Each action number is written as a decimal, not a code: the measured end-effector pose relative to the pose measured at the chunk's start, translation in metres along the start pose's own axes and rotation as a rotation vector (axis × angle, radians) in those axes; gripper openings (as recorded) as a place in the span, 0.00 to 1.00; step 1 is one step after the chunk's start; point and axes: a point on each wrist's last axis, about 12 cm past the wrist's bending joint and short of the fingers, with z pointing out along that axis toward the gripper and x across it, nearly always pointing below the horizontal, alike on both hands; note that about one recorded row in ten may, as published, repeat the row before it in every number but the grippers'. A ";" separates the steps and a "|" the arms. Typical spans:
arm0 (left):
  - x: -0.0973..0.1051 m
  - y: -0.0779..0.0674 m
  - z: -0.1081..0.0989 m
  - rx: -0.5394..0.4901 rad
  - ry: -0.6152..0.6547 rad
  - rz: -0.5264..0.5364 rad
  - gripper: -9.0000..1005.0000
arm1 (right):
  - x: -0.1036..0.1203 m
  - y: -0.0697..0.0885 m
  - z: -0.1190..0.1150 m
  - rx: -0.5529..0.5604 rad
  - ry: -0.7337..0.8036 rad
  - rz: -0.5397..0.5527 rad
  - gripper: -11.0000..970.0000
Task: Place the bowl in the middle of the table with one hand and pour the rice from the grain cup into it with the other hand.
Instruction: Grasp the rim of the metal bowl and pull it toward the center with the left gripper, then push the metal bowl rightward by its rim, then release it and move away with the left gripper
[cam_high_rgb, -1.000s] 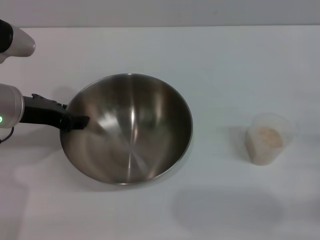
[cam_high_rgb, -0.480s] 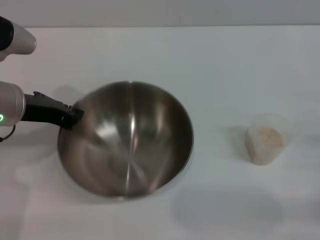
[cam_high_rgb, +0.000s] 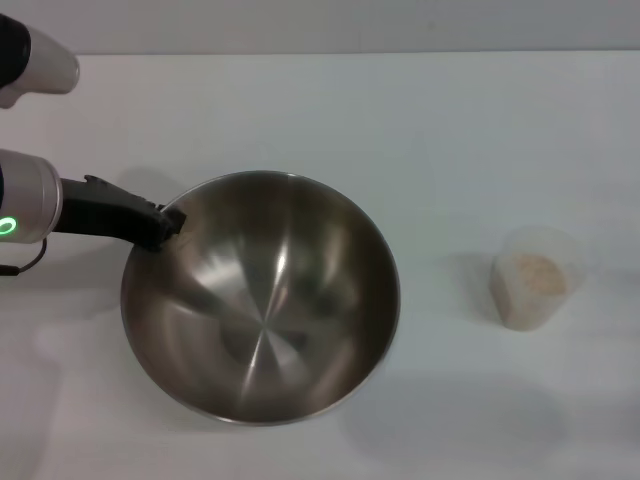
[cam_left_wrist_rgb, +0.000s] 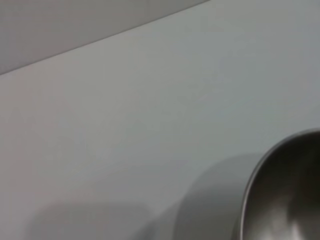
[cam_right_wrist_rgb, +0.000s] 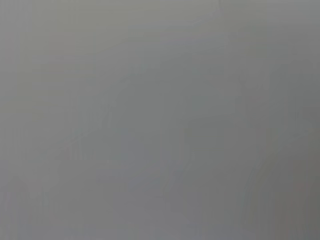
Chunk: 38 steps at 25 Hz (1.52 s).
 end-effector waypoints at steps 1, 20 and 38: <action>-0.001 0.000 -0.001 0.011 -0.003 -0.007 0.07 | 0.000 0.000 0.000 -0.001 0.000 0.000 0.87; -0.042 0.011 0.012 0.132 -0.003 -0.048 0.06 | 0.000 0.000 0.003 -0.006 0.003 -0.002 0.87; -0.073 0.023 0.043 0.122 -0.075 -0.058 0.08 | 0.002 0.001 0.005 -0.009 0.012 -0.002 0.87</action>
